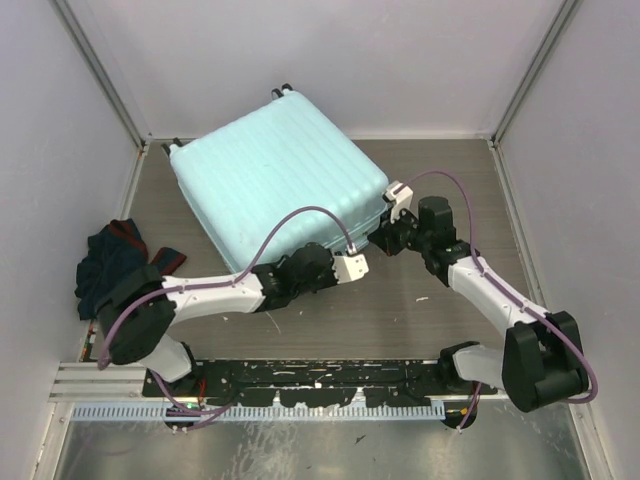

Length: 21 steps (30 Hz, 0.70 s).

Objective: Pack the luggage

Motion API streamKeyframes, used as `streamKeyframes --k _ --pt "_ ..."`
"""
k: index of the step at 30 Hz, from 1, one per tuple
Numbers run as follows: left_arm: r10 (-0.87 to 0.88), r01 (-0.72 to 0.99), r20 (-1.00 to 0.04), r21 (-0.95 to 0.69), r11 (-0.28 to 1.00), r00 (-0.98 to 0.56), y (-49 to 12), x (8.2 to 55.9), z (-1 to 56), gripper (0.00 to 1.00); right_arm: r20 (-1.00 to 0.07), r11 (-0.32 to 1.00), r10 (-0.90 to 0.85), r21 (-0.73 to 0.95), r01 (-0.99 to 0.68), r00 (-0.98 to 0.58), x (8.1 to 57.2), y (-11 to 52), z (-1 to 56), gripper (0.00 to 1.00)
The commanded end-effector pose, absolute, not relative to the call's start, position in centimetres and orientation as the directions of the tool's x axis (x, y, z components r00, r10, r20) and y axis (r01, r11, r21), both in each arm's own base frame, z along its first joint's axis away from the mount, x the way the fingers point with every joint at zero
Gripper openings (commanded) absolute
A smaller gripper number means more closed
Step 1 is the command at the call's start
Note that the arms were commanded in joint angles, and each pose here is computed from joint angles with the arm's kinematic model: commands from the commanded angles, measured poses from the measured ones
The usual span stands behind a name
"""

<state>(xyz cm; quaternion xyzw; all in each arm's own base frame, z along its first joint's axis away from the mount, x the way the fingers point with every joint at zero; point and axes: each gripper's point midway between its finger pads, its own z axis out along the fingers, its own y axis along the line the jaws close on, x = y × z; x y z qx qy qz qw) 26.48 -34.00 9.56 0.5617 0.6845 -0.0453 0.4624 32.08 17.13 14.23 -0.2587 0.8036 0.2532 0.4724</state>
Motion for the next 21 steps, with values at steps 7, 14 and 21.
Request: streamKeyframes --k 7,14,21 --pt "0.870 0.872 -0.491 0.402 0.279 -0.052 -24.0 22.3 5.7 0.18 -0.922 0.739 -0.150 0.135 -0.660 -0.356 30.3 15.5 17.1 0.01" --pt "0.835 0.824 -0.548 0.456 0.335 -0.036 -29.6 23.8 8.3 0.48 -0.921 0.737 -0.137 0.151 -0.659 -0.365 30.4 16.4 16.7 0.01" --pt "0.845 0.819 -0.532 0.460 0.342 -0.054 -32.3 25.4 6.8 0.43 -0.926 0.748 -0.134 0.140 -0.649 -0.354 30.8 16.3 16.8 0.01"
